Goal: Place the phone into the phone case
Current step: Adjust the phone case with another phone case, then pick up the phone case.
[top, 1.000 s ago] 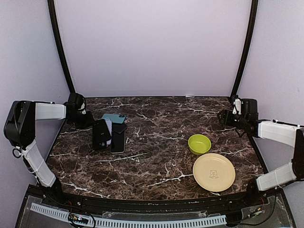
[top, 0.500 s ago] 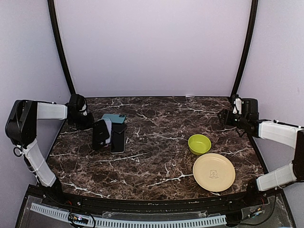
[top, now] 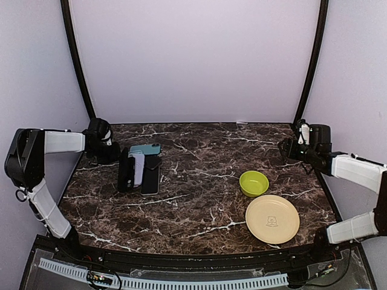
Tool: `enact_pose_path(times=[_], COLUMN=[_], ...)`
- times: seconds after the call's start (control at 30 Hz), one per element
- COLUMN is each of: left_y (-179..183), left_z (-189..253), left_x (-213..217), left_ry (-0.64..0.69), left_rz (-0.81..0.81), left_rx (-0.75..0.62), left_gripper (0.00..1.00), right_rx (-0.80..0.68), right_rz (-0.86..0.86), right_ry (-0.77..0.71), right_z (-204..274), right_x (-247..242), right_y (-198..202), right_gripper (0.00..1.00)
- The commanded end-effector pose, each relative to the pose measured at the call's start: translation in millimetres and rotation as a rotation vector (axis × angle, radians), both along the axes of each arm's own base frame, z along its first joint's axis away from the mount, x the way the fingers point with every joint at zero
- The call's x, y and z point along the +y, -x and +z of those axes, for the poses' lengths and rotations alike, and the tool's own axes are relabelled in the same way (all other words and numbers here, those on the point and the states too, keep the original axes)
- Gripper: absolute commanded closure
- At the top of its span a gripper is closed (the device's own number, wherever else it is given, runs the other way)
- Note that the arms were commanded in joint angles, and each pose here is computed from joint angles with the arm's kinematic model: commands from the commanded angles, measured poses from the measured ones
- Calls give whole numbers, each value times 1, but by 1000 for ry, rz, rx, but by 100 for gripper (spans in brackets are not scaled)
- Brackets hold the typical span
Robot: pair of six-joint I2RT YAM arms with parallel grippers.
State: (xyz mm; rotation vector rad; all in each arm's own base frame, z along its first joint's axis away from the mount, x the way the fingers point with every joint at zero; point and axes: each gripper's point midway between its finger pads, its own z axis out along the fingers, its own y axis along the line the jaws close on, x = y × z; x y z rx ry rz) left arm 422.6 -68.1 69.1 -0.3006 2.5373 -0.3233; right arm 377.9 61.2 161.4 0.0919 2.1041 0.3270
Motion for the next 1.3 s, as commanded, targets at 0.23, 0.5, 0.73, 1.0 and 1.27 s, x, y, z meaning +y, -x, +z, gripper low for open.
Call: enact_pose_path(times=[0.23,0.5,0.73,1.0,1.27], left_y=[-1,4,-5,-6,-16], left_z=[51,101,65,47,26], left_x=[-7,-25,-31,-27,-35], left_ry=[-60,-81,-72,-63,-27], left_rz=[-60,-136,-155,-116,-128], left_rx=[-156,-392,-214,-151,-87], left_gripper=[100,100,70,1,1], right_rx=[-62,-120,-126,-83,-61], right_rz=[11,102,157,177,198], right_ry=[-22,13,17,51,56], right_z=[25,51,59,43,34], right_x=[5,32,55,64,71], right_y=[0,3,0,-1,-1], right_gripper=[25,25,25,24,24])
